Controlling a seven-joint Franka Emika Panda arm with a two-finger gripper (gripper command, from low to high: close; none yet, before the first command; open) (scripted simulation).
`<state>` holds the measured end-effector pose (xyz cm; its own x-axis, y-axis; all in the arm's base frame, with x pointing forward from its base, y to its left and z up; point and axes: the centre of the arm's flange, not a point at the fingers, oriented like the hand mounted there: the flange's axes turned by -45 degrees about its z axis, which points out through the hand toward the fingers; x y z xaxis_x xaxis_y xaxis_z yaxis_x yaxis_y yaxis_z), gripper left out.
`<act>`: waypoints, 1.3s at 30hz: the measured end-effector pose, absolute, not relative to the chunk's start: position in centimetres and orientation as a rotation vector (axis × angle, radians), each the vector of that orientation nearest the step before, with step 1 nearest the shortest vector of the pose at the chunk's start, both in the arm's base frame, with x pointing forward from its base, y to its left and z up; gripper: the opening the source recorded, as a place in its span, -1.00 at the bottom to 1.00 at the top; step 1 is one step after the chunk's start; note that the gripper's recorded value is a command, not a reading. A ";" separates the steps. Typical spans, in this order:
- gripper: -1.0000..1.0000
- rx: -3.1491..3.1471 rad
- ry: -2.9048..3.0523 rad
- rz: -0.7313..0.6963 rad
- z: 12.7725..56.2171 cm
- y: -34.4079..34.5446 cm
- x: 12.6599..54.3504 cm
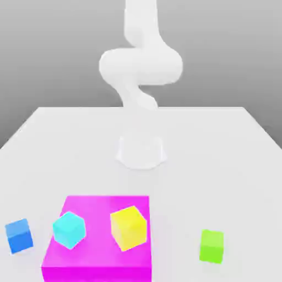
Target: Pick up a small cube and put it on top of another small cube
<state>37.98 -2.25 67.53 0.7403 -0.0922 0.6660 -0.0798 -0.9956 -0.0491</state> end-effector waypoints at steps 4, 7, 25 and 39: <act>0.00 -2.941 0.355 -0.944 61.1 -6.4 42.5; 0.00 -2.947 0.514 -0.820 56.0 -9.7 44.7; 0.00 -2.755 1.486 -0.077 22.6 -27.9 40.7; -1.00 -2.717 1.578 -0.001 13.3 -29.2 38.8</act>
<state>38.79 -29.15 13.30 0.4955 -0.8686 0.0011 -0.8686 -0.4955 0.0003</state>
